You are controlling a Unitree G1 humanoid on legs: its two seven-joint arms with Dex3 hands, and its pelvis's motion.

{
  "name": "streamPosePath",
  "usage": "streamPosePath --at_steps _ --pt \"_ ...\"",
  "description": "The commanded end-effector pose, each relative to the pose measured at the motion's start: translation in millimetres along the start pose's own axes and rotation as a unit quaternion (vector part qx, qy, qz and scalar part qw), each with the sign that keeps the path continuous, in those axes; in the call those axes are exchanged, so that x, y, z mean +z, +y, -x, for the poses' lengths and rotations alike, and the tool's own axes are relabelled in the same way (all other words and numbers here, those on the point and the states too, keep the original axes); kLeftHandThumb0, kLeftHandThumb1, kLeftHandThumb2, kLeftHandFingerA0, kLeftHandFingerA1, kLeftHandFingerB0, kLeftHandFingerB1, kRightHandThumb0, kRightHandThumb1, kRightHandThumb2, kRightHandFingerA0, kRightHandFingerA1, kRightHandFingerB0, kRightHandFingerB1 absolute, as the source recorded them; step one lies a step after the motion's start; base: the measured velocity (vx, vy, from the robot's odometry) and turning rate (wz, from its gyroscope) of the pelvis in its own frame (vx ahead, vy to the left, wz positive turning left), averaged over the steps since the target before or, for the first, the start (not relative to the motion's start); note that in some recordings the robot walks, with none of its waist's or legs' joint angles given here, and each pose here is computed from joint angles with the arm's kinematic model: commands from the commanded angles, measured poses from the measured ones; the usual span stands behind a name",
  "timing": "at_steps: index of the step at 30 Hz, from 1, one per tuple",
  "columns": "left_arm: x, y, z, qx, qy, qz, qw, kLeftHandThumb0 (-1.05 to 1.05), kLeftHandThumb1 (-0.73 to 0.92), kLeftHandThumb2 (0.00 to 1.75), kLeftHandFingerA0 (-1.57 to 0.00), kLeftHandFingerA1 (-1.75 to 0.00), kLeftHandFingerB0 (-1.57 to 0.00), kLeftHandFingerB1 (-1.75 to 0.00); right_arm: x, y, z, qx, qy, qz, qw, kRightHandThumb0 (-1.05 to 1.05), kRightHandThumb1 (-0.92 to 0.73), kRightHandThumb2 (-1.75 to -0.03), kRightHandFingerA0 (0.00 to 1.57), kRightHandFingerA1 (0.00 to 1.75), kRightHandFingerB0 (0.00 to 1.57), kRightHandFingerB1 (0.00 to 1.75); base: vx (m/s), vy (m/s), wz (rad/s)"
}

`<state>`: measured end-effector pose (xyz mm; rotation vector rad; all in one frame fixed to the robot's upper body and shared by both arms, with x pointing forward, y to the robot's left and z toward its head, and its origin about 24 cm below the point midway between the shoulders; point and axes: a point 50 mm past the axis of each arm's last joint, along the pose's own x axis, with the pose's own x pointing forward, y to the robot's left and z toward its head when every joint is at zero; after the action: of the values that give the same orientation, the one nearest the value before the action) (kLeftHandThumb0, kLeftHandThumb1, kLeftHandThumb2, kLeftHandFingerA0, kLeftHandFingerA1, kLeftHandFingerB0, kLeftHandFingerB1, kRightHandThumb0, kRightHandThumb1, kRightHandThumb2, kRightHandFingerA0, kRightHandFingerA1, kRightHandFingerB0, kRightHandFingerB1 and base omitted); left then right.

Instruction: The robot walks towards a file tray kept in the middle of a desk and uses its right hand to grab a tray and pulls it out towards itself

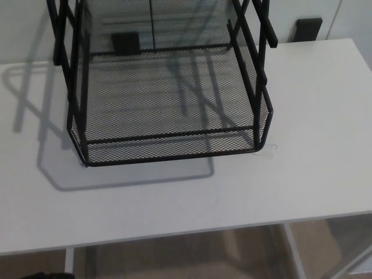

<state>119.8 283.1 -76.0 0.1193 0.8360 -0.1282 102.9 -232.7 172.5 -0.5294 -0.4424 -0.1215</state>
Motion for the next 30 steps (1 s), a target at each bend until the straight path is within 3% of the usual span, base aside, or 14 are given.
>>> streamPosePath --at_steps 1,3,6,7,11,17,19,20,21,23,26,27,28,30 --pt "-20.1 -9.7 10.6 -0.032 0.025 -0.024 0.999 -0.41 0.46 0.55 -0.63 -0.42 -0.58 -0.40 83.3 -12.2 -43.0 -0.068 -0.323 0.041 0.943 -0.62 -0.60 -0.58 0.39 0.64 0.43 0.51 0.00 0.000 0.00" --pt "-23.7 -12.2 13.0 -0.042 0.027 -0.031 0.998 -0.40 0.47 0.54 -0.63 -0.41 -0.58 -0.40 89.7 -3.1 -61.5 -0.012 -0.327 0.075 0.942 -0.69 -0.46 -0.87 0.31 0.65 0.25 0.53 0.00 0.000 0.00" --pt "-27.2 -14.5 14.7 -0.044 0.034 -0.029 0.998 -0.41 0.46 0.55 -0.65 -0.42 -0.59 -0.40 91.5 7.1 -76.4 0.039 -0.307 0.114 0.944 -0.73 -0.46 -0.86 0.30 0.67 0.25 0.56 0.00 0.000 0.00" --pt "-26.9 -15.1 15.8 -0.047 0.036 -0.035 0.998 -0.43 0.47 0.55 -0.65 -0.42 -0.58 -0.40 91.6 14.6 -82.4 0.066 -0.296 0.139 0.943 -0.74 -0.60 -0.59 0.26 0.69 0.28 0.55 0.00 0.000 0.00" --pt "-27.1 -15.0 16.7 -0.044 0.042 -0.040 0.997 -0.40 0.48 0.55 -0.63 -0.41 -0.58 -0.39 91.0 40.1 -95.0 0.145 -0.272 0.208 0.928 -0.76 -0.46 -0.84 0.16 0.61 0.22 0.54 0.00 0.000 0.00" --pt "-19.6 -14.0 14.2 -0.048 0.029 -0.060 0.997 -0.40 0.49 0.55 -0.61 -0.42 -0.55 -0.39 77.8 88.5 -119.4 0.212 -0.252 0.281 0.901 -0.82 -0.47 -0.86 0.13 0.55 0.22 0.48 0.00 0.000 0.00" --pt "-17.2 -13.3 13.8 -0.048 0.026 -0.057 0.997 -0.39 0.48 0.55 -0.63 -0.42 -0.58 -0.40 72.1 104.9 -123.8 0.236 -0.241 0.298 0.893 -0.81 -0.47 -0.85 0.13 0.53 0.20 0.45 0.00 0.000 0.00" --pt "-16.8 -13.4 13.8 -0.049 0.024 -0.053 0.997 -0.42 0.49 0.55 -0.64 -0.42 -0.59 -0.40 69.1 112.2 -125.4 0.245 -0.235 0.304 0.890 -0.82 -0.58 -0.59 0.15 0.48 0.26 0.36 0.00 0.000 0.00" --pt "-16.1 -13.5 13.6 -0.051 0.022 -0.054 0.997 -0.40 0.39 0.80 -0.61 -0.59 -0.47 -0.52 65.3 120.6 -127.4 0.256 -0.225 0.312 0.887 -0.82 -0.47 -0.85 0.10 0.52 0.20 0.44 0.00 0.000 0.00" --pt "-14.3 -13.5 12.6 -0.050 0.022 -0.053 0.997 -0.42 0.48 0.55 -0.67 -0.42 -0.60 -0.40 62.6 127.9 -129.9 0.263 -0.217 0.320 0.884 -0.82 -0.46 -0.84 0.09 0.52 0.20 0.43 0.00 0.000 0.00" --pt "-13.7 -13.5 12.5 -0.050 0.023 -0.056 0.997 -0.42 0.48 0.55 -0.67 -0.42 -0.59 -0.40 52.3 146.9 -132.4 0.288 -0.192 0.339 0.875 -0.81 -0.45 -0.83 0.08 0.50 0.19 0.42 0.00 0.000 0.00" --pt "-13.6 -13.7 12.9 -0.051 0.024 -0.057 0.997 -0.43 0.49 0.56 -0.66 -0.42 -0.58 -0.40 49.2 151.4 -132.2 0.294 -0.185 0.342 0.873 -0.83 -0.54 -0.58 0.09 0.44 0.24 0.32 0.00 0.000 0.00" --pt "-12.6 -14.2 13.1 -0.051 0.024 -0.060 0.997 -0.42 0.48 0.56 -0.66 -0.42 -0.58 -0.40 44.4 157.7 -132.1 0.299 -0.176 0.343 0.873 -0.81 -0.44 -0.82 0.09 0.49 0.20 0.40 0.00 0.000 0.00" --pt "-11.8 -14.6 12.8 -0.053 0.021 -0.062 0.996 -0.44 0.47 0.55 -0.66 -0.42 -0.58 -0.40 35.0 167.9 -131.6 0.308 -0.158 0.350 0.870 -0.80 -0.44 -0.81 0.09 0.47 0.19 0.39 0.00 0.000 0.00"
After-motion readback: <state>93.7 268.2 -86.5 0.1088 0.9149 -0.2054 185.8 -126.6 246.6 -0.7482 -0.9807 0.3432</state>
